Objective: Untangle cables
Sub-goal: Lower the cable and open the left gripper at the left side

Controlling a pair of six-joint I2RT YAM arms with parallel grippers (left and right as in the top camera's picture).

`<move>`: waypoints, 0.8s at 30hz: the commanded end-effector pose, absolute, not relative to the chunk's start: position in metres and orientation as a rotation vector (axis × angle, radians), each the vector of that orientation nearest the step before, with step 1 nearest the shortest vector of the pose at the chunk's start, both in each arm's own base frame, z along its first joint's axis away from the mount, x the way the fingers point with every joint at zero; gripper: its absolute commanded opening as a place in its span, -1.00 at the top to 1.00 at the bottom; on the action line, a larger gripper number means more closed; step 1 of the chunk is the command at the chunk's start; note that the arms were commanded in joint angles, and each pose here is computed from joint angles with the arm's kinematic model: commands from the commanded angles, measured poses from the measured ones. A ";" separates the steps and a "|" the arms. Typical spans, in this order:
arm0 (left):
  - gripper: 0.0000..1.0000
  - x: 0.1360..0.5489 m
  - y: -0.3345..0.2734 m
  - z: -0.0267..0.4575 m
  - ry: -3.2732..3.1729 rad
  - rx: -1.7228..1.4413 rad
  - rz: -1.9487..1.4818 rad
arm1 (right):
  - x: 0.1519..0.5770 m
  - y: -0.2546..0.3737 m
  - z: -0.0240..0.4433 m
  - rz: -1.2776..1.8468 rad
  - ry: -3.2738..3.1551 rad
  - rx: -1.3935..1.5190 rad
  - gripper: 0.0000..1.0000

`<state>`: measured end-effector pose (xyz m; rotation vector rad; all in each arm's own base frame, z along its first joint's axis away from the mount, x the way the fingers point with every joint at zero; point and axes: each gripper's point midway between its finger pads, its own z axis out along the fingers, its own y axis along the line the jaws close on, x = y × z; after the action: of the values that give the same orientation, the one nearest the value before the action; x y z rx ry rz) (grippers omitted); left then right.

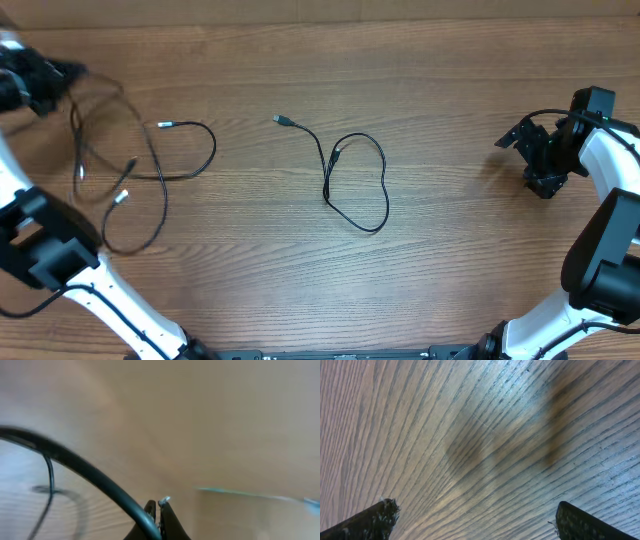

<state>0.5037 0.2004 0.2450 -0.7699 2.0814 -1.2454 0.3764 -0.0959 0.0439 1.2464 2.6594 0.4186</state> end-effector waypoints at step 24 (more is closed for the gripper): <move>0.88 0.362 0.278 0.111 2.607 -1.694 0.194 | 0.383 -0.099 0.055 0.418 2.631 1.217 -1.00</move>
<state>0.3867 0.2633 0.1280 -1.5464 2.6204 -0.0474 0.3765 -0.0959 0.0440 1.2456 2.6593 0.4191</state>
